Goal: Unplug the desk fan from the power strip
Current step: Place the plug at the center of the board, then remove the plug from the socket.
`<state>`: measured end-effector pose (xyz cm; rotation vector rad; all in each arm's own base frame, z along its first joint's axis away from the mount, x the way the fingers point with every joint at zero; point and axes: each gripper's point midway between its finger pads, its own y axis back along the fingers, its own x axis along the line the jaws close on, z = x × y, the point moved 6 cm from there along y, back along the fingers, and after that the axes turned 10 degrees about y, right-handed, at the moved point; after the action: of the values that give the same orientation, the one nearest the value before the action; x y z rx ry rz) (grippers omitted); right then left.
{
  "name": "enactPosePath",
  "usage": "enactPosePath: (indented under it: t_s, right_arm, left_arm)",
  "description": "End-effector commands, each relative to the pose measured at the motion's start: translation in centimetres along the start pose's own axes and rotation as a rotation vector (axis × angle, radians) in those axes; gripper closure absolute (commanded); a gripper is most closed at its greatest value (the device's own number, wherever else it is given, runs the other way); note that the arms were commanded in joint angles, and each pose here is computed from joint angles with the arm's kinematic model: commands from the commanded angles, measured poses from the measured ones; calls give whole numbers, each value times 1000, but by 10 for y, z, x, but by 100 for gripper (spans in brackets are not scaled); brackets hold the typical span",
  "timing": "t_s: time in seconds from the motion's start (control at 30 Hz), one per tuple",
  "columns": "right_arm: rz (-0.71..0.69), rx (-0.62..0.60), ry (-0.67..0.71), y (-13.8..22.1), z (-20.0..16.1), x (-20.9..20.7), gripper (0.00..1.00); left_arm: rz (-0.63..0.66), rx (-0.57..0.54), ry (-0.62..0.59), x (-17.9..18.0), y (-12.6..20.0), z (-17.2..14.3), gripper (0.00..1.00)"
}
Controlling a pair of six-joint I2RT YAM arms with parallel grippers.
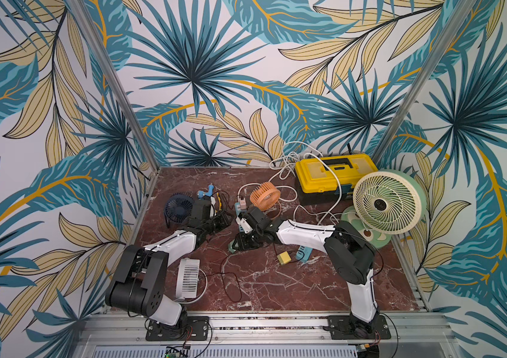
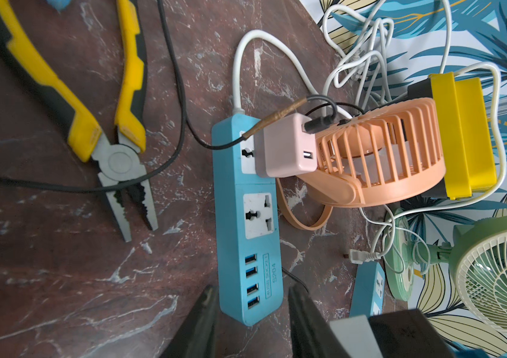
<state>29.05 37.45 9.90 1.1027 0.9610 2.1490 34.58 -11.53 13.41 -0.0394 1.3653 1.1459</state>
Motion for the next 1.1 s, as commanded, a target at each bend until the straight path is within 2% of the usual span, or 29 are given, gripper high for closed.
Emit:
enactPosePath:
  t_s: [0.0, 0.13, 0.33, 0.57, 0.77, 0.8, 1.07]
  right_arm:
    - [-52, -34, 17, 23, 10, 0, 46]
    - [-144, -63, 27, 45, 18, -7, 44]
    - [-375, -78, 22, 71, 33, -22, 44]
    - [-488, -176, 51, 82, 69, -20, 43]
    - [-547, -271, 84, 71, 98, -23, 43]
    - [-566, -285, 65, 72, 106, -36, 43]
    - [-593, -314, 30, 49, 131, -54, 43]
  left_arm:
    - [-2, 7, 7, 5, -2, 0, 58]
    - [-5, 20, 9, 6, -5, -2, 57]
    - [-23, 51, 24, 8, -11, -6, 55]
    - [-23, 78, 32, 11, -23, -10, 55]
    - [-32, 111, 56, 16, -38, -13, 54]
    - [-36, 119, 60, 16, -41, -14, 54]
    - [-64, 129, 77, 15, -48, -15, 54]
